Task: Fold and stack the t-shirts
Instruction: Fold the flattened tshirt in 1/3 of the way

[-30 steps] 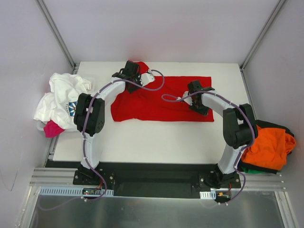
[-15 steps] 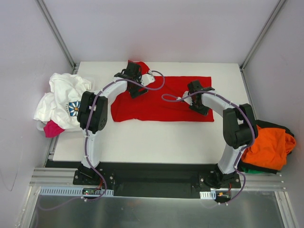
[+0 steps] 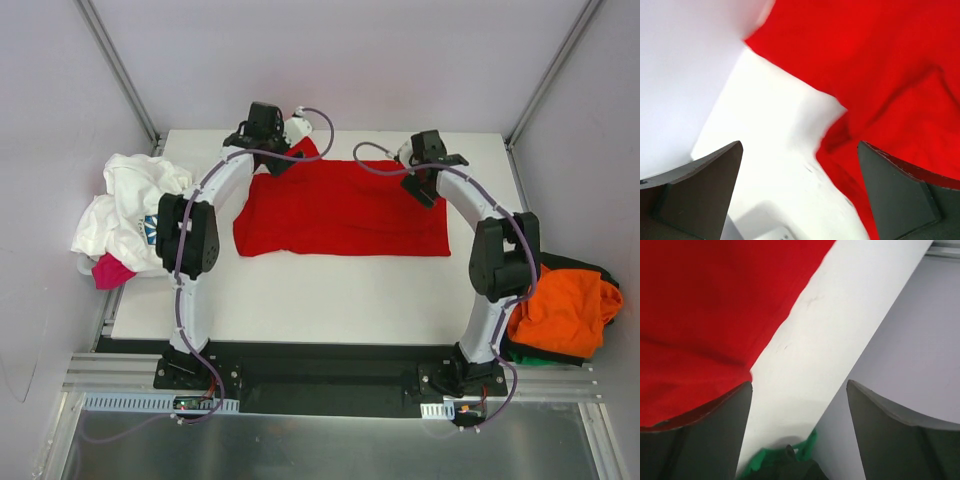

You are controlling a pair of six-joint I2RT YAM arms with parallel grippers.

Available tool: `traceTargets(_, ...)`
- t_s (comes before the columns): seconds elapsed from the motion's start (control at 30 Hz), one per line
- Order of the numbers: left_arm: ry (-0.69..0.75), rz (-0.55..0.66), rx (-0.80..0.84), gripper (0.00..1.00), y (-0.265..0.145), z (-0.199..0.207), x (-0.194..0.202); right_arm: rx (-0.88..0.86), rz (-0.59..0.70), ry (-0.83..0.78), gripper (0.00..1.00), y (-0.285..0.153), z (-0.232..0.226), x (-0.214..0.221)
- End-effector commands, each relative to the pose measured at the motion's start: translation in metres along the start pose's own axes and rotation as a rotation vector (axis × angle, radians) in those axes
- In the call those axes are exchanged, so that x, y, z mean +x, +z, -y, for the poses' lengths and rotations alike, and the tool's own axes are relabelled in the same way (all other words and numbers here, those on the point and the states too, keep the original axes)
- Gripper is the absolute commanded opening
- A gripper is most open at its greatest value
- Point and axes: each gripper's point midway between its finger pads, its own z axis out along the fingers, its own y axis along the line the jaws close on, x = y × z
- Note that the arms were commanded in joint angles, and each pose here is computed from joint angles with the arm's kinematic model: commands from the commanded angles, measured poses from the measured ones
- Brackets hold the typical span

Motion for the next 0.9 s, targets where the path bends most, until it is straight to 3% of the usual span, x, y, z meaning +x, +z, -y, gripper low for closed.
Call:
traceTargets(0.0,-0.058,0.035,-0.051,0.99,0.015,-0.019,-0.015,-0.014,0.055,0.128,0.82,0.013,0.017,-0.028)
traceTargets(0.47,-0.083,-0.089,0.023,0.99,0.024,0.025,0.037,-0.136,0.028,0.102,0.92,0.057,-0.030,-0.028)
traceTargets(0.73,0.017,-0.193,0.048,0.99,0.035,0.053,0.065,-0.137,-0.023,0.050,1.00,0.073,-0.042,-0.017)
traceTargets(0.87,0.052,-0.233,0.056,0.99,0.036,0.062,0.077,-0.130,-0.027,0.025,0.97,0.075,-0.041,-0.017)
